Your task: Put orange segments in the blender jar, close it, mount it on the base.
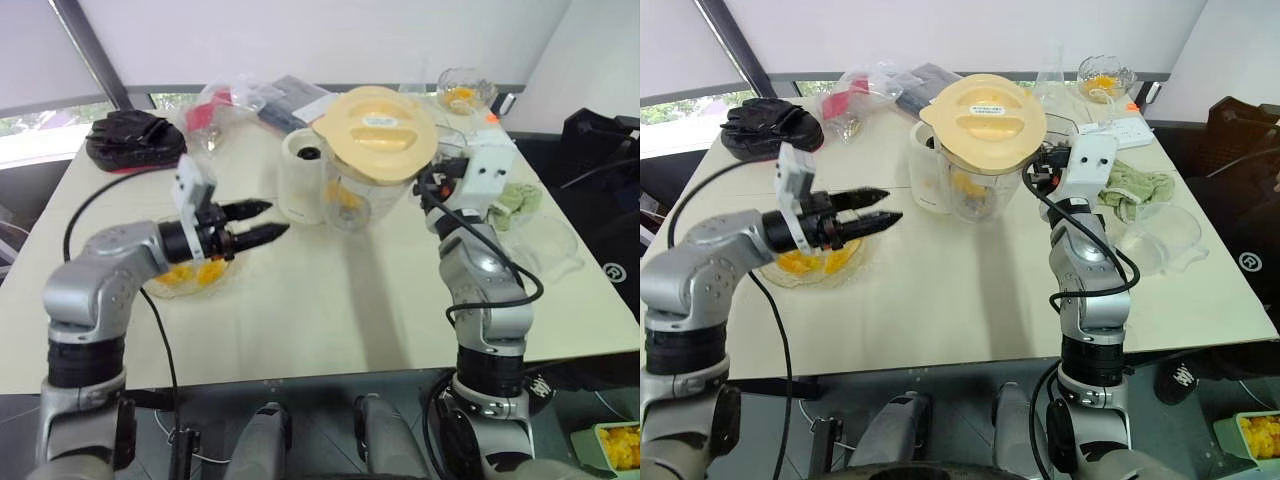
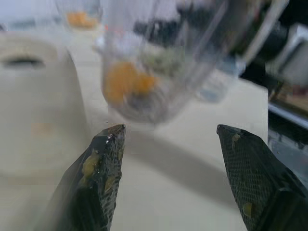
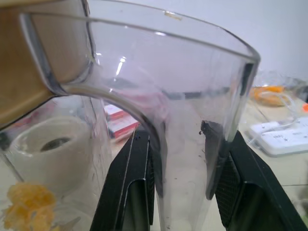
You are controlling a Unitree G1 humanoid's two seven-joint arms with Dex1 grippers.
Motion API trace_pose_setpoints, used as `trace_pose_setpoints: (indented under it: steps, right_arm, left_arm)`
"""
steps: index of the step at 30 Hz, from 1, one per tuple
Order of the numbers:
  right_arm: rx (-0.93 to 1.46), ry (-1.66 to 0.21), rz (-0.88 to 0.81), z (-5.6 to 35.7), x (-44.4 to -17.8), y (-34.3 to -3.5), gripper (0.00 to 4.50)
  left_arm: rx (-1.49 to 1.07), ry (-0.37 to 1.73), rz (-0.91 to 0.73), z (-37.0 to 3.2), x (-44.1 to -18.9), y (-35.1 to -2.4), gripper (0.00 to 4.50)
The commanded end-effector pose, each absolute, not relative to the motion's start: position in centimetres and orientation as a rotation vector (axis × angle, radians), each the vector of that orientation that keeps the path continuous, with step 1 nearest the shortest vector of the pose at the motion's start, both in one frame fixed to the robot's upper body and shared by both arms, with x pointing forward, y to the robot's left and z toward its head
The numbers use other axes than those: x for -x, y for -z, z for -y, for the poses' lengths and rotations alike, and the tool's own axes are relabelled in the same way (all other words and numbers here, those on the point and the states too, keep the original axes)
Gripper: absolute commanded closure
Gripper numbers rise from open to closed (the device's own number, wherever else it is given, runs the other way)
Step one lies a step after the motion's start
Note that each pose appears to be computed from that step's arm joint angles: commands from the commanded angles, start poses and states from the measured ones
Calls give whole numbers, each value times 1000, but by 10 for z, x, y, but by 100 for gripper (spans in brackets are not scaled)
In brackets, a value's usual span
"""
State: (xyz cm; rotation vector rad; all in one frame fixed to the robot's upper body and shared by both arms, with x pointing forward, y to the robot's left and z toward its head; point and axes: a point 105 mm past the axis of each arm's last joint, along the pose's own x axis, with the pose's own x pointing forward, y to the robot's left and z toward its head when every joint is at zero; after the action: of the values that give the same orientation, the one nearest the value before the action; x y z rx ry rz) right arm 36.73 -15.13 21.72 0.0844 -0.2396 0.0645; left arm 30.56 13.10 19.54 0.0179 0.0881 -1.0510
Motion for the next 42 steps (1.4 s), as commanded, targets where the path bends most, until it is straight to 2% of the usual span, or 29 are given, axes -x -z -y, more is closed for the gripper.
trace_pose_setpoints:
  steps: [1, 9, 16, 25, 26, 29, 32, 42]
  right_arm:
    - [-85, -79, 306, 149, -369, -221, 344]
    - [-104, -82, 277, 148, -382, -193, 344]
    - [68, -103, 162, 147, -397, -163, 344]
    - [85, -140, 138, 152, -399, -166, 344]
    - [78, -139, 134, 153, -399, -165, 296]
    - [79, -113, 115, 160, -396, -160, 207]
    - [78, -98, 103, 166, -391, -157, 61]
    - [73, -89, 94, 171, -376, -159, 61]
  left_arm:
    - [-105, 1028, -6, -126, -301, -208, 137]
    - [-92, 995, -1, -130, -297, -215, 137]
    - [-121, 980, 19, -126, -302, -223, 137]
    - [-115, 972, 24, -121, -303, -221, 137]
    - [-115, 969, 25, -121, -303, -221, 135]
    - [-109, 967, 27, -119, -302, -220, 134]
    - [-109, 969, 28, -118, -302, -220, 134]
    - [-109, 964, 28, -118, -304, -218, 134]
